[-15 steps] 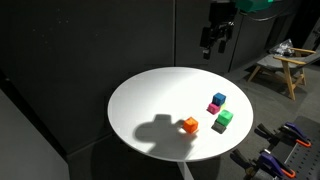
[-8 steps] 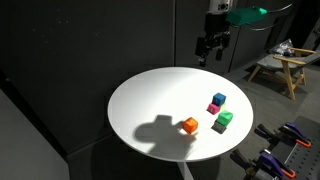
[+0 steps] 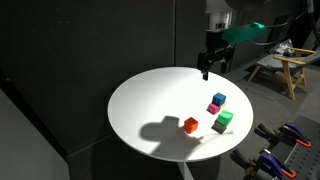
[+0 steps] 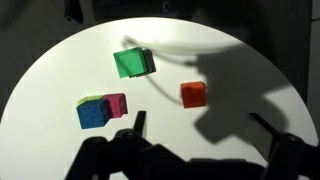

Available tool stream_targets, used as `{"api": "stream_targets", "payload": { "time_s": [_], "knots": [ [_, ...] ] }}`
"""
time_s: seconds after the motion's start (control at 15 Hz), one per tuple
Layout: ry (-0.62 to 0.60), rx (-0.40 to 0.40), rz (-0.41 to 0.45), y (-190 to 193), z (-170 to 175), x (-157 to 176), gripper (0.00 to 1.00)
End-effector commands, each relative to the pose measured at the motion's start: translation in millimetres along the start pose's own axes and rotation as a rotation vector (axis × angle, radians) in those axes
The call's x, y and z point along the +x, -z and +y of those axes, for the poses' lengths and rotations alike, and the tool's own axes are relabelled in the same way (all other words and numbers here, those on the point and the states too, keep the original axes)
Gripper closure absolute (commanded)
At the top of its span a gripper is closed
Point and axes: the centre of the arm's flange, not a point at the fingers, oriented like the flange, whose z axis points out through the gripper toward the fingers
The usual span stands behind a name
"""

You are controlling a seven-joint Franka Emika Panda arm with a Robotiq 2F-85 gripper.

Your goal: Pick up the orange block and put it on the lime green block

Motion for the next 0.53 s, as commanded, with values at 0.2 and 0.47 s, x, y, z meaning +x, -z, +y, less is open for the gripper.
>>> {"api": "stream_targets", "payload": {
  "time_s": [0.2,0.47],
  "knots": [
    [-0.056,-0.02,-0.006,-32.7,2.0,-0.4,0.0],
    [-0.083,-0.024,-0.026,-51.0,5.2,-0.7,0.0]
  ]
}}
